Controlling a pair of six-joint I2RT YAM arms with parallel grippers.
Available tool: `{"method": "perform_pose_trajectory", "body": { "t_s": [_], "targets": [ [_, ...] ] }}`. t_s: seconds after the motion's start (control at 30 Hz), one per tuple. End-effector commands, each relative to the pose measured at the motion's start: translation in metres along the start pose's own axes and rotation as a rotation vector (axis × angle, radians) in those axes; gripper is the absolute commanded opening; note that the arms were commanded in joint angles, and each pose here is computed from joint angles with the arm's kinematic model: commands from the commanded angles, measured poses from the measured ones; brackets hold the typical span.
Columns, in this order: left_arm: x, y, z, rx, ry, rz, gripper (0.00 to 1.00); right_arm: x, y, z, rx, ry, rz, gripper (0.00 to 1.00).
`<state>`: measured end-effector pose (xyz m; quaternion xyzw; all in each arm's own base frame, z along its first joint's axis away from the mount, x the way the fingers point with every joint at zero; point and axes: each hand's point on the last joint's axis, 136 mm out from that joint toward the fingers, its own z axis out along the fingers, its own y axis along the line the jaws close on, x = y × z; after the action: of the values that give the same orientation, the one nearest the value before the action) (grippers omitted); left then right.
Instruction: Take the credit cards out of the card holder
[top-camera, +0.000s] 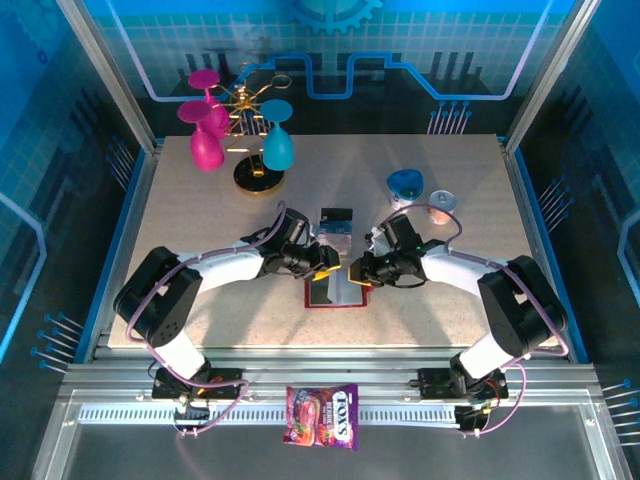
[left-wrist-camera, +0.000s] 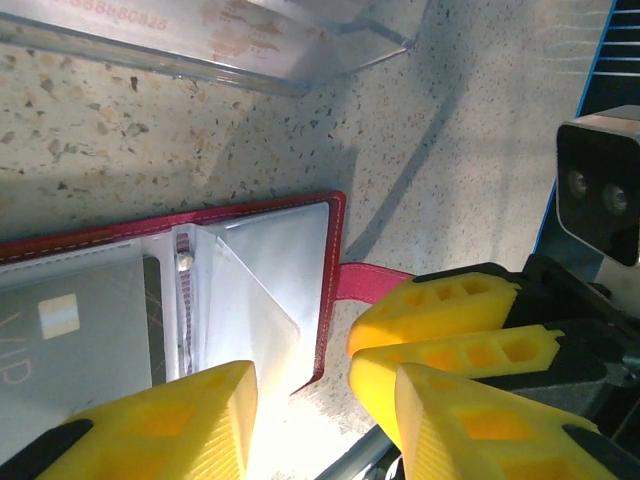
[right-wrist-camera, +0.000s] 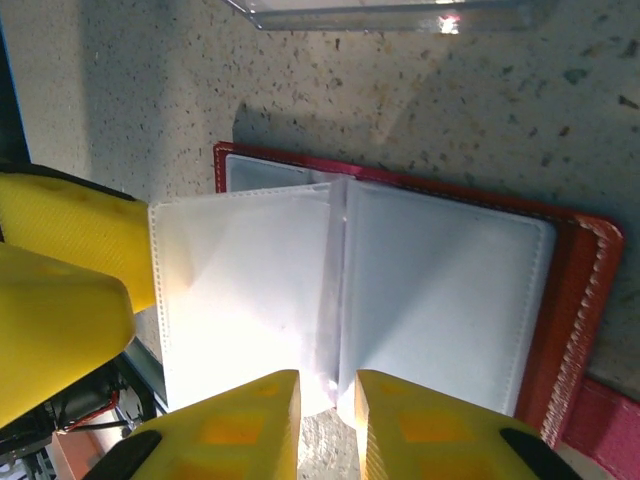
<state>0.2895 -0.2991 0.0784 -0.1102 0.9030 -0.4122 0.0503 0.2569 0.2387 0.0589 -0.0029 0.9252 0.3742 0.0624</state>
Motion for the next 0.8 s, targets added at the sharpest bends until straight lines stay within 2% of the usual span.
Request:
{"method": "perform_pose_trajectory", "body": {
  "t_s": [0.0, 0.37, 0.77],
  "targets": [
    [0.007, -0.004, 0.006, -0.002, 0.046, -0.009, 0.45, 0.002, -0.005, -0.008, 0.012, -0.013, 0.002, 0.23],
    [0.009, -0.007, 0.016, -0.007, 0.069, -0.006, 0.53, 0.005, -0.012, -0.015, 0.013, -0.033, 0.018, 0.24],
    [0.015, -0.011, 0.028, -0.006, 0.094, -0.002, 0.56, 0.0, -0.02, -0.03, 0.035, -0.084, 0.033, 0.27]
  ]
}}
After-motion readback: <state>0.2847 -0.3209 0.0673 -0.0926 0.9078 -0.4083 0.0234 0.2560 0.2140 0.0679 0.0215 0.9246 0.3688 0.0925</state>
